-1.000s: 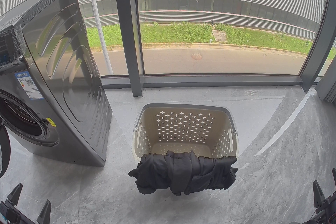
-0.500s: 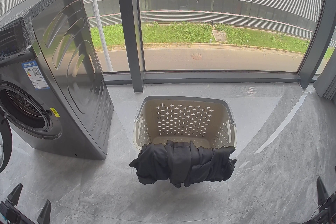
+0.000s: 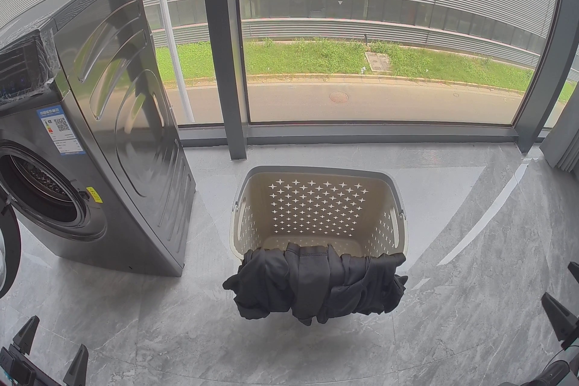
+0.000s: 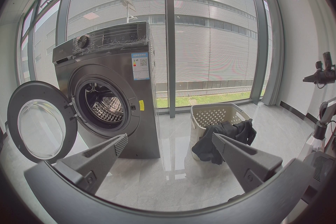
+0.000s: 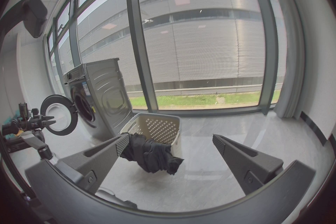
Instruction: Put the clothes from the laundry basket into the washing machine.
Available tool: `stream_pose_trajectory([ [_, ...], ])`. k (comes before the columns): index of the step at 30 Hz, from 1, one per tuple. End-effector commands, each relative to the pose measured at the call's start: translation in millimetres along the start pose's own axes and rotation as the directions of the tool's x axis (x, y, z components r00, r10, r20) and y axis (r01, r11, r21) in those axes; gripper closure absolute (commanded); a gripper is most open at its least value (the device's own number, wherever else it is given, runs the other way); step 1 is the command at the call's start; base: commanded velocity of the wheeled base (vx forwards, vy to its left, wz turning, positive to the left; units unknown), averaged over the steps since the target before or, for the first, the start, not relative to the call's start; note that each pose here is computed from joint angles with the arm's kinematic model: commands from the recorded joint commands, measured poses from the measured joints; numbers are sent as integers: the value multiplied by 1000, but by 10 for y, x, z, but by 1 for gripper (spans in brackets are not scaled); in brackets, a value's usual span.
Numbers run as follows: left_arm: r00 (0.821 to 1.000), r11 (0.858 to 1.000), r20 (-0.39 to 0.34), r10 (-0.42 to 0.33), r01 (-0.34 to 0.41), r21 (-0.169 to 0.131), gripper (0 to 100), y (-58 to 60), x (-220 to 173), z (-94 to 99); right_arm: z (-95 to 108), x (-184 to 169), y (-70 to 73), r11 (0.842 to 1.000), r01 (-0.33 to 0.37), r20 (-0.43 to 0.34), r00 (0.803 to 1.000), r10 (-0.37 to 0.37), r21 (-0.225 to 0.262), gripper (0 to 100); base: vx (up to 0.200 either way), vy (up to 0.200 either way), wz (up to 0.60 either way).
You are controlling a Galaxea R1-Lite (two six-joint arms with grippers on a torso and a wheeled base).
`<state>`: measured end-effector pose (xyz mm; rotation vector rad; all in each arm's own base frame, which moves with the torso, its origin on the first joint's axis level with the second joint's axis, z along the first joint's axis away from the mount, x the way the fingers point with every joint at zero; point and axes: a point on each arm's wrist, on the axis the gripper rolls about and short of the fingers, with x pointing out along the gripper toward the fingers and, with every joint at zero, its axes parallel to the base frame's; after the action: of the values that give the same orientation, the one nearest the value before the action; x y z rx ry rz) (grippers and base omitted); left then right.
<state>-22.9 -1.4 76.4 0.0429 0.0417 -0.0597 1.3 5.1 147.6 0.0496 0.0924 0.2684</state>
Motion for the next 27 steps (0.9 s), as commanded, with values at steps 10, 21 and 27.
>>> stream_pose_trajectory([
  [10, 1000, 1000, 0, 0, 0, -1, 0, -2, 2, -53, 65, 1295, -22, 963, -223, -369, 891, 265, 153, 0, 0, 0, 0],
  [21, 1000, 1000, 0, -4, 4, 0, 0, -3, 2, -53, -330, 2069, 87, 985, -140, -492, 853, 174, 105, 0, 0, 0, 0],
  [27, 1000, 1000, 0, -7, 7, -1, 0, -4, 2, -53, -534, 2423, 161, 990, -119, -496, 857, 139, 73, 0, 0, 0, 0],
])
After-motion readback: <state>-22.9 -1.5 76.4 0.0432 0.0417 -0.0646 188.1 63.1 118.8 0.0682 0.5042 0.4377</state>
